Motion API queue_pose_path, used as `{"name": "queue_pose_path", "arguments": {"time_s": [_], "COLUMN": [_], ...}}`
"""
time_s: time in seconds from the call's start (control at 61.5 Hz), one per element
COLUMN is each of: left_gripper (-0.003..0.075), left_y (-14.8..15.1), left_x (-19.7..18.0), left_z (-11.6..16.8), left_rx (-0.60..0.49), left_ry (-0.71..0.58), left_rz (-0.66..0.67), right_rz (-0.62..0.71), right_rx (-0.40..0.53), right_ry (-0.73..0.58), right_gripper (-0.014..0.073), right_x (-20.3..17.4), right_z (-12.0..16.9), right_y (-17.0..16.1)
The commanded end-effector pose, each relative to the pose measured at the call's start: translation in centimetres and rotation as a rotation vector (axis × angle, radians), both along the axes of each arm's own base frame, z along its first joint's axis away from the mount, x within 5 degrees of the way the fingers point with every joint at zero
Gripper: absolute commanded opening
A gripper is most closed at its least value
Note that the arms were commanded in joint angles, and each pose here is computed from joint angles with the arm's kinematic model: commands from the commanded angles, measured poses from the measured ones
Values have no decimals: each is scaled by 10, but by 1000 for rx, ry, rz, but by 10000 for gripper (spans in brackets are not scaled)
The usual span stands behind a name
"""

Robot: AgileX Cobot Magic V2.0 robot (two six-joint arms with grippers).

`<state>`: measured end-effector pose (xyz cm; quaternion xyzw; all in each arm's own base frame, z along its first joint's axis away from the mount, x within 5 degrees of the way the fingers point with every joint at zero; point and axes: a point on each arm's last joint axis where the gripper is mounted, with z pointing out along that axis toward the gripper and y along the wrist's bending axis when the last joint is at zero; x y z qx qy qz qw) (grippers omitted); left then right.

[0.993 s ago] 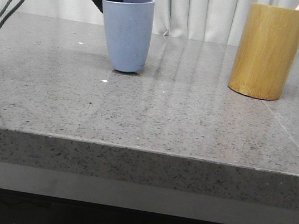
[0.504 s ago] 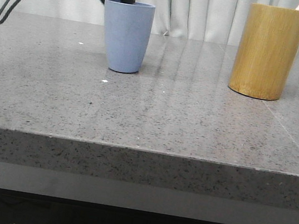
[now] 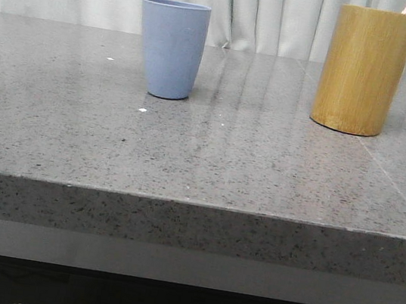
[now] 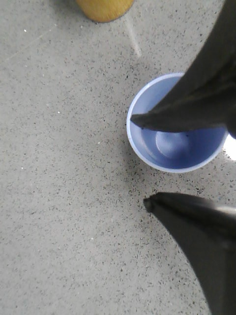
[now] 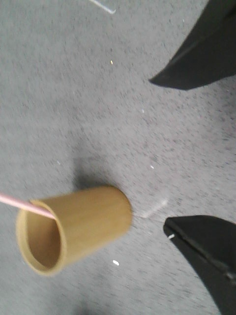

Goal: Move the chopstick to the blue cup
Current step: 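Lower the right gripper into the bamboo cup and grasp the pink chopstick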

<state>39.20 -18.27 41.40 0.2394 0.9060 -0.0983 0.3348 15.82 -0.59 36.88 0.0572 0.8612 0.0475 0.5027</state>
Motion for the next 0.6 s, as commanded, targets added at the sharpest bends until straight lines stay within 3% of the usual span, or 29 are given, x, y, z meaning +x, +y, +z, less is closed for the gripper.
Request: {"name": "queue_pose_path", "arguments": {"time_s": [0.0, 0.146, 0.277, 0.586], "left_gripper": [303, 303, 303, 303], "left_y": [11, 23, 37, 63], "left_x": [-34, -61, -89, -146], "left_z": [51, 70, 81, 59], "left_rx": [-67, -83, -86, -86], "left_ry": [-120, -144, -146, -136], "left_rz": [-6, -1, 13, 22], "right_rz": [-72, -84, 28, 218], "right_rx": [50, 131, 160, 251], "right_ry": [-99, -69, -47, -32], "right_gripper": [549, 549, 549, 549], "right_x": [15, 40, 67, 130], "right_z": [23, 32, 43, 60], "right_y": [-11, -20, -17, -15]}}
